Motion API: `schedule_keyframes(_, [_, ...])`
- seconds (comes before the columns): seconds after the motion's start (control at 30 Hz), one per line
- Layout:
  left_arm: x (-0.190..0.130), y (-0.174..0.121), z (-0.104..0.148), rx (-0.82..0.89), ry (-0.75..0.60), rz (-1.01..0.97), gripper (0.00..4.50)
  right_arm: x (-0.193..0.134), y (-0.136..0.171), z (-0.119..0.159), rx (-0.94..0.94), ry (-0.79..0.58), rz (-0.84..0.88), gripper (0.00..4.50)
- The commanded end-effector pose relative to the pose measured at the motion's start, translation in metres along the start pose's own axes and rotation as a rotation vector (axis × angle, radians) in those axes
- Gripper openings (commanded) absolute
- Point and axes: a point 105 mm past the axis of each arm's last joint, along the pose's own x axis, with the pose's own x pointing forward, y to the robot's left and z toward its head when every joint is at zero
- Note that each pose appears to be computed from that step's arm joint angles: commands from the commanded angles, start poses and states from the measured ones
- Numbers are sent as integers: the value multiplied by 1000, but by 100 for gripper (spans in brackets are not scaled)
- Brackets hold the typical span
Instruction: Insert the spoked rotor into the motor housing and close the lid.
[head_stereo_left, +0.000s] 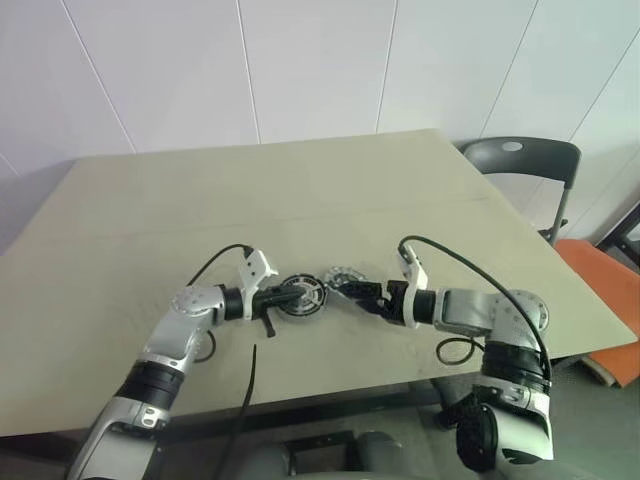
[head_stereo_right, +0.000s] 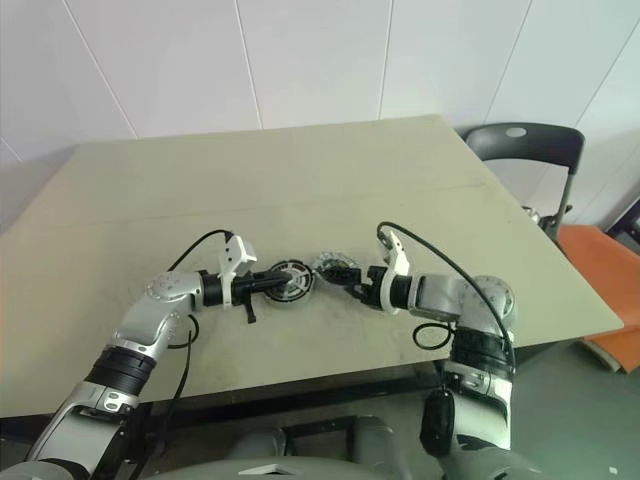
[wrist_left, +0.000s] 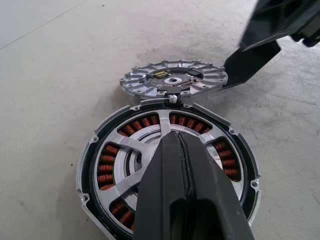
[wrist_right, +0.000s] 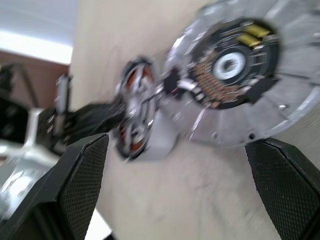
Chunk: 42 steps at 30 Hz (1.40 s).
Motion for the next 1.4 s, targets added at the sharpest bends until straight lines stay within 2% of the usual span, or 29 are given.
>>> schedule_keyframes(0.03, [-2, 3, 8, 26, -16, 7, 0, 2, 2, 9, 16, -50, -11, 449])
schedule_keyframes(0.07, [-2, 3, 8, 26, -16, 7, 0, 3, 2, 9, 21, -54, -10, 449])
schedule_keyframes(0.17, [-2, 3, 8, 27, -17, 9, 0, 4, 5, 8, 32, -62, 5, 393])
schedule_keyframes(0.43, [-2, 4, 8, 29, -18, 10, 0, 4, 12, 13, 27, -75, 37, 116])
schedule_keyframes(0.53, [-2, 4, 8, 28, -18, 12, 0, 3, 21, 9, -27, -39, 84, 15])
schedule_keyframes(0.57, [-2, 4, 8, 27, -19, 13, 0, 2, 30, 5, -62, -19, 126, 3])
schedule_keyframes(0.67, [-2, 4, 7, 24, -19, 16, 0, 0, 40, 4, -119, -15, 173, 3])
schedule_keyframes(0.77, [-4, 6, 12, 10, -49, 32, 0, 0, 46, 10, -281, -45, 142, 3])
schedule_keyframes(0.87, [-14, 19, 41, -88, -217, 103, 0, 2, 50, 7, -513, -19, 88, 3])
schedule_keyframes(1.0, [-38, 37, 75, -216, -414, 189, 0, 7, 52, 7, -685, -10, 69, 3])
schedule_keyframes(1.07, [-50, 41, 84, -258, -461, 210, 0, 11, 52, 9, -776, -15, 46, 3])
schedule_keyframes(1.13, [-58, 37, 82, -257, -432, 202, 0, 14, 52, 11, -886, -22, 19, 3])
schedule_keyframes(1.3, [-74, 9, 30, -185, -106, 158, 0, 20, 65, 9, -1178, -1, 21, 3])
schedule_keyframes(1.4, [-87, -2, 4, -170, 37, 148, 0, 22, 72, 6, -1321, 27, 35, 3])
